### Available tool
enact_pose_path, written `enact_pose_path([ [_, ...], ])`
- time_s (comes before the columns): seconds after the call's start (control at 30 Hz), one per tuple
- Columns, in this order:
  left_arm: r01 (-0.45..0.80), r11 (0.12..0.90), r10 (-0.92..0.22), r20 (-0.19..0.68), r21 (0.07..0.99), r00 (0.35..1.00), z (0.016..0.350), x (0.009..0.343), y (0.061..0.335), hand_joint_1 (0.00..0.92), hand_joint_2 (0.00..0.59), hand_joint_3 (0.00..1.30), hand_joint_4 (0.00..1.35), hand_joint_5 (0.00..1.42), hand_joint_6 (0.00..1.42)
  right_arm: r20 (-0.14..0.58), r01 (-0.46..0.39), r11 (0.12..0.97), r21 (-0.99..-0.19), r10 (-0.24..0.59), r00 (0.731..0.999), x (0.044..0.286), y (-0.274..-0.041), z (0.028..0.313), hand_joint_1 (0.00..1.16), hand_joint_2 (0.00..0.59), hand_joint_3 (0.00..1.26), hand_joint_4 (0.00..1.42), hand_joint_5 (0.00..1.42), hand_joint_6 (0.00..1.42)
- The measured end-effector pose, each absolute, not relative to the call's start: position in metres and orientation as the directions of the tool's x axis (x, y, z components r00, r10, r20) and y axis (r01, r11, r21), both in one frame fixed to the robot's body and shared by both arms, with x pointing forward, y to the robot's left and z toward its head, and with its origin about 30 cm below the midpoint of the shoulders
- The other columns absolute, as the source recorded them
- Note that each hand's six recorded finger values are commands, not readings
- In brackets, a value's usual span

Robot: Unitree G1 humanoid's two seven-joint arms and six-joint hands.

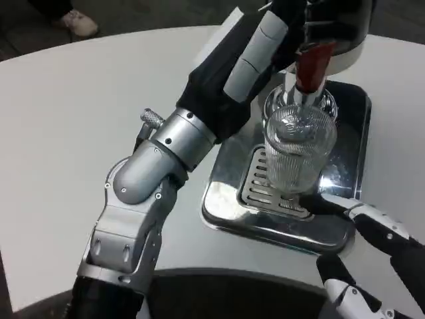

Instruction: Grasp the cup under the faucet to collect the drink, then remove the cup.

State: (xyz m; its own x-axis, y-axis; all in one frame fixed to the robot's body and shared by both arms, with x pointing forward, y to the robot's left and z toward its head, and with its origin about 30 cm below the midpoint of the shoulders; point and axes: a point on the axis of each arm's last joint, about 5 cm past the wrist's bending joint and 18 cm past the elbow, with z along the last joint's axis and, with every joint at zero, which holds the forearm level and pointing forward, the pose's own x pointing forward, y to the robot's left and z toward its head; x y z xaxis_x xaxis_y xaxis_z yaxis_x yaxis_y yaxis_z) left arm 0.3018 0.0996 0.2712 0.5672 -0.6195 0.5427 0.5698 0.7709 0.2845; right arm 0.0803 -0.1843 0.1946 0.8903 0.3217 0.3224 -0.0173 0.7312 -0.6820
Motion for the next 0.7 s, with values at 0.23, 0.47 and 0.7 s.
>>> enact_pose_path([
  [0.23,0.584,0.747,-0.646,0.557,0.319,0.522,0.278,0.302,0.095,0.0,0.082,0.27,0.21,0.3,0.23,0.323,-0.017,0.731,-0.682,0.321,0.89,0.08,-0.184,0.195,0.4,0.503,0.26,0.24,0.14,0.08],
  [0.47,0.595,0.721,-0.672,0.566,0.355,0.477,0.282,0.302,0.091,0.0,0.083,0.27,0.21,0.3,0.23,0.323,-0.016,0.732,-0.681,0.32,0.89,0.08,-0.184,0.195,0.4,0.503,0.26,0.24,0.15,0.08],
  [0.7,0.601,0.707,-0.688,0.558,0.373,0.464,0.282,0.302,0.091,0.0,0.083,0.27,0.21,0.3,0.23,0.328,-0.016,0.734,-0.679,0.322,0.888,0.081,-0.184,0.195,0.4,0.503,0.27,0.24,0.15,0.08],
])
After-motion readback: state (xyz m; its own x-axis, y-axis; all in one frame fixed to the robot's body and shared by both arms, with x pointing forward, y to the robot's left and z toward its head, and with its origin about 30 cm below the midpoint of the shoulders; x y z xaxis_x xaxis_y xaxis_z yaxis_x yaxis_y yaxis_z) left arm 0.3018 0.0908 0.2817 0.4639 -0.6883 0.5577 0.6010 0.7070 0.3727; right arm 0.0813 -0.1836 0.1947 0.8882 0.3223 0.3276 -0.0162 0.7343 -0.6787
